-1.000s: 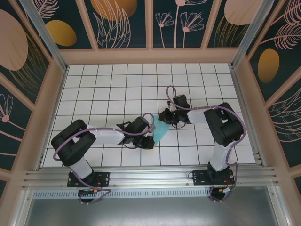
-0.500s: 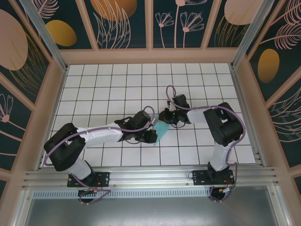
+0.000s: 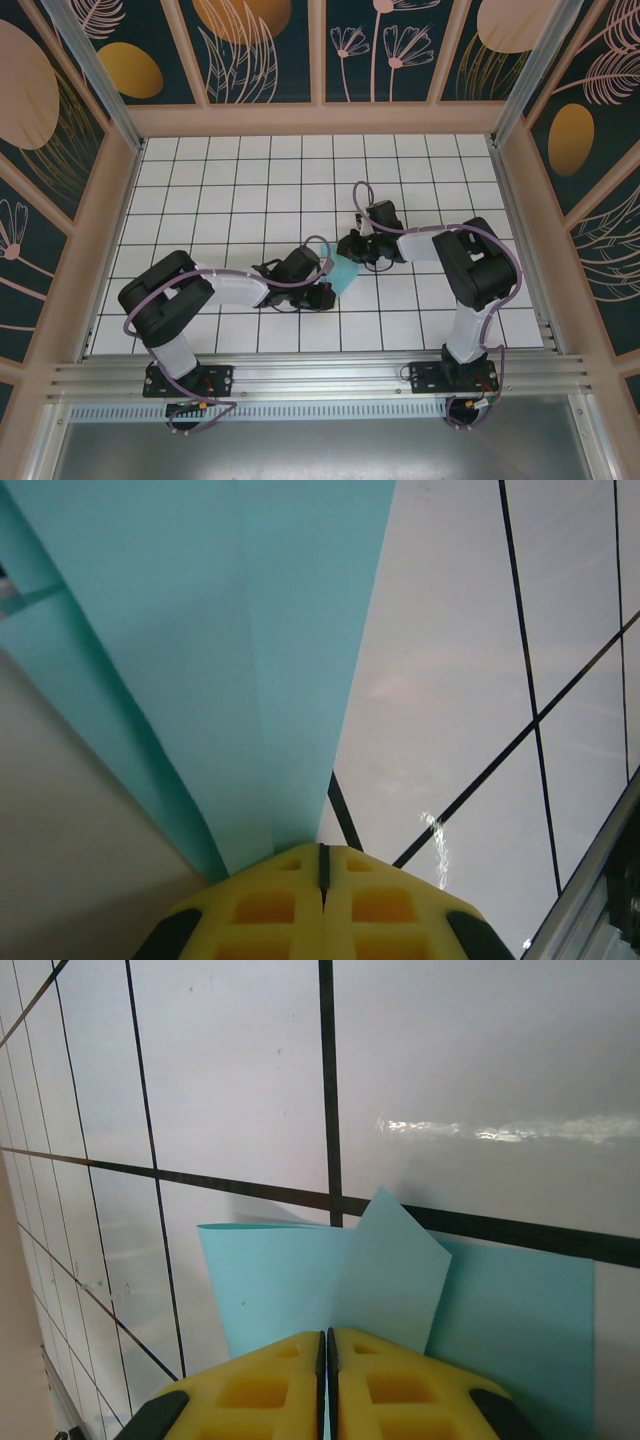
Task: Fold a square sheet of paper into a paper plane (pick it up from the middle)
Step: Fourth fold the wing at the center of the table.
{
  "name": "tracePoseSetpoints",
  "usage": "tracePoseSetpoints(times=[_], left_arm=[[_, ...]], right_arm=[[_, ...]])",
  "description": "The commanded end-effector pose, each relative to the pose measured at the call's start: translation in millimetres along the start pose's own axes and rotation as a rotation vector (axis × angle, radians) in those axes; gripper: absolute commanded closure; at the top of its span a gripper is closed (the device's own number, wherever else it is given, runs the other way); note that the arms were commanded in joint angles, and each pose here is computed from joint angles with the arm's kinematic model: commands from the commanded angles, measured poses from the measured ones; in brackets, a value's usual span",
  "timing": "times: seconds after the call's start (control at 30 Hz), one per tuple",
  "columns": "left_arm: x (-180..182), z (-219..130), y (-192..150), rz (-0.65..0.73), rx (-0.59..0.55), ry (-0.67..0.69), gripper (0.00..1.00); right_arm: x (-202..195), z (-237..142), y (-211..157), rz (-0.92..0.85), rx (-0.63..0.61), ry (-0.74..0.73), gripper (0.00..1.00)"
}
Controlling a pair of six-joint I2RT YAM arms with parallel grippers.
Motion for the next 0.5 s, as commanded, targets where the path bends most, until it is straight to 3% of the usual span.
tracePoseSetpoints(times=[0.0,0.17,0.3,0.47], left_arm=[[34,1,-42,-0.092,0.162,0.059,0.98],[33,-14,-55,-0.067,0.189,0.022,0.97],[9,-28,-38,-0.032,0.087,-0.041,0.98],[-23,-56,2,0.02,-0.127,-0.074,1.0]], right_arm=[[-46,15,-34,0.065,0.089,-0.198,0.86],[-45,16,-33,0.06,0.09,-0.194,0.86],[-34,14,-29,0.042,0.081,-0.141,0.85],[4,-4,-8,-0.049,0.022,-0.044,0.8]])
Point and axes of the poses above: each hand's point on the last joint's axis, 136 mm out from that joint toward the fingers, its own z axis out along the fingers, its own x axis along the line the jaws close on, y = z × x, the point moved 5 cm from there along -z, back along the fingers, and after that the axes turned 11 degrees about -z, right-handed, at the moved point
